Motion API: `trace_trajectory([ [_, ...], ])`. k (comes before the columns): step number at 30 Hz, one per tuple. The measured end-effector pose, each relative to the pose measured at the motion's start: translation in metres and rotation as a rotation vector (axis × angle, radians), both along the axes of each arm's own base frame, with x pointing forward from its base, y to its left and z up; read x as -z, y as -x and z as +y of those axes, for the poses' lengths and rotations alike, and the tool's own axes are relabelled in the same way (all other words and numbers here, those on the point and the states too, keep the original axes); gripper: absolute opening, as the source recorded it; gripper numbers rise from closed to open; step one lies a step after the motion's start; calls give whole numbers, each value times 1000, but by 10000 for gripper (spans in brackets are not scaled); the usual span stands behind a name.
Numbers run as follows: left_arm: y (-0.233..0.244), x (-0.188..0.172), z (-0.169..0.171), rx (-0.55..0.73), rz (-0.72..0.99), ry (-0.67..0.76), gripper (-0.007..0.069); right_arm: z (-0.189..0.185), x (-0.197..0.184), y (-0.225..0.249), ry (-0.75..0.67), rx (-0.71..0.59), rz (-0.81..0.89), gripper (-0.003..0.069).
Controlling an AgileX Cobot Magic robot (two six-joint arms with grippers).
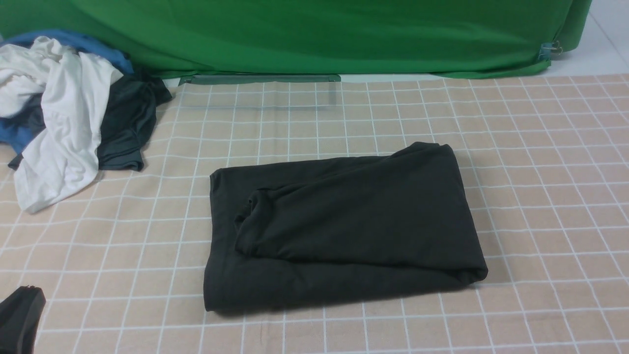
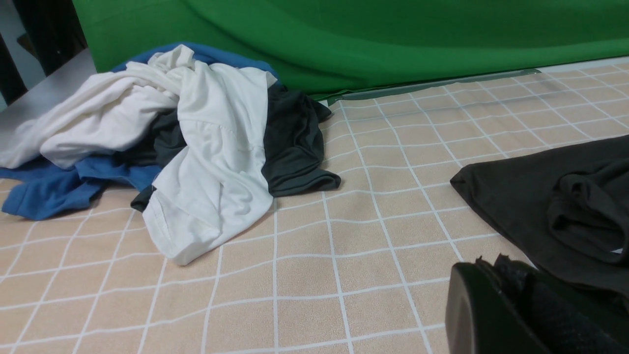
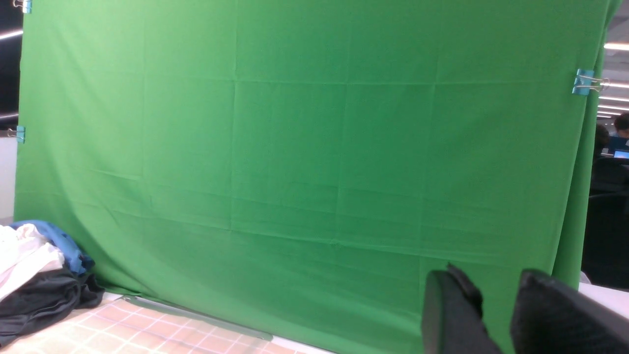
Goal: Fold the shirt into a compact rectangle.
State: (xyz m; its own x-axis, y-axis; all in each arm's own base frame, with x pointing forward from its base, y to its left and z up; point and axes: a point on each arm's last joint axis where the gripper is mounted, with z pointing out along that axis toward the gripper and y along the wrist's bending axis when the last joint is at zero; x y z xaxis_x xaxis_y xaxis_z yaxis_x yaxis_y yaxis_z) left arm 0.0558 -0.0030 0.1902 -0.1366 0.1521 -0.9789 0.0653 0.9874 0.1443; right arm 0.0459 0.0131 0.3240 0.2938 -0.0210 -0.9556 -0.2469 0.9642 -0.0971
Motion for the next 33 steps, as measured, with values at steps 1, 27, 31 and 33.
trace_trajectory([
  [1,0,0,0,0,0,0,20,0,0,0,0,0,0,235],
  [27,0,0,0,0,-2,-11,20,-16,136,-11,107,313,450,235],
  [31,0,0,0,0,-3,-12,20,-16,135,-10,87,312,442,235],
  [33,0,0,0,-1,-4,-12,20,-16,136,-10,78,312,444,235],
])
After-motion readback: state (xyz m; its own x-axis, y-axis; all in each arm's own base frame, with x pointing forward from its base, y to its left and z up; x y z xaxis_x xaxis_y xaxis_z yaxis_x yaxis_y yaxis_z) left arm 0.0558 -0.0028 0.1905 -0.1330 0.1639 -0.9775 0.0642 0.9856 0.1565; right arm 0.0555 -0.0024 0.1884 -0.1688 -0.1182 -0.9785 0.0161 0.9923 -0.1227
